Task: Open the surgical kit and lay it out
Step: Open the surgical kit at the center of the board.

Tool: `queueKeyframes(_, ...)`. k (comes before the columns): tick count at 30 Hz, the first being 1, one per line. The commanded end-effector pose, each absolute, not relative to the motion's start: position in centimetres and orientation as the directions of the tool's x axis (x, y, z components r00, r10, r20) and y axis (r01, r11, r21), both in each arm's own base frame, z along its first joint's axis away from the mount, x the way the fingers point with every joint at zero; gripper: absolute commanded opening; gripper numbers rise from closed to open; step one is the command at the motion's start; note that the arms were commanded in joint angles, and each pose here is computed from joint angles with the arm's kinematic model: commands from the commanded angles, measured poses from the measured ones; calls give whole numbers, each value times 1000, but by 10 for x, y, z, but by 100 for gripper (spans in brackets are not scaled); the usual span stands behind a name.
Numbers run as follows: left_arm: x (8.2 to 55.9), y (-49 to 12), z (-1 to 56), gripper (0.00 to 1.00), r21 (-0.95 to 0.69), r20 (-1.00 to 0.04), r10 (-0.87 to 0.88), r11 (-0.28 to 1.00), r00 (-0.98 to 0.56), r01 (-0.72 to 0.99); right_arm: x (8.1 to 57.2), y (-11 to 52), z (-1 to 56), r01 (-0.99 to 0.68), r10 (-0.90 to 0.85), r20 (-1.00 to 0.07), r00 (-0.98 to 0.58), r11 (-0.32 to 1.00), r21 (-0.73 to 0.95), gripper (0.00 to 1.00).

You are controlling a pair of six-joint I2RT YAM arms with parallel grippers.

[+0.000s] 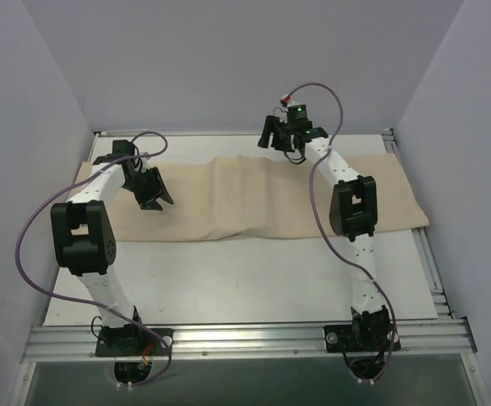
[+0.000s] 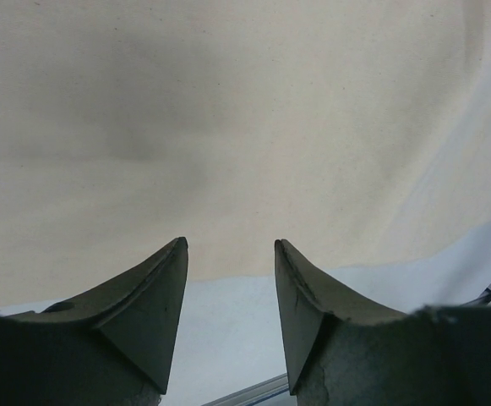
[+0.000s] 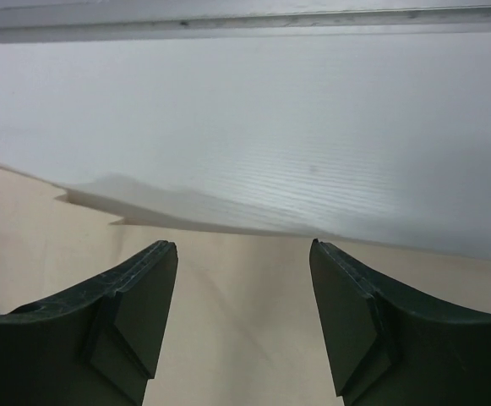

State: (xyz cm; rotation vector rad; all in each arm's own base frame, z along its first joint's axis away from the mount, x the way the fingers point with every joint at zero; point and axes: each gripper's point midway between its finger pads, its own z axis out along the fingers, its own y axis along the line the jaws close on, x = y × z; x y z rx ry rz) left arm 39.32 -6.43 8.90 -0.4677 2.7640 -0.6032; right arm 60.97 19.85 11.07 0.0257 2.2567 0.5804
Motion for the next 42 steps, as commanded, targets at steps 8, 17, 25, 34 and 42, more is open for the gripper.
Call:
queueKeyframes(8, 406, -75, 97, 53, -490, -214, -400, 833, -891, -257, 595, 313, 139, -206, 167, -779, -604, 912, 355, 56)
queueKeyframes(17, 399, -75, 101, 54, -492, -221, -399, 834, -890, -251, 595, 314, 125, -132, 122, -809, -575, 962, 238, 46)
queueKeyframes(25, 398, -77, 102, 54, -502, -223, -401, 829, -889, -248, 594, 322, 112, -152, 75, -809, -582, 968, 199, 45)
queueKeyframes(34, 399, -77, 103, 54, -508, -222, -403, 825, -888, -247, 592, 324, 99, -150, 61, -798, -600, 971, 187, 45)
queueKeyframes(42, 400, -76, 102, 54, -517, -220, -413, 818, -884, -253, 589, 325, 85, -150, 38, -786, -617, 975, 165, 44)
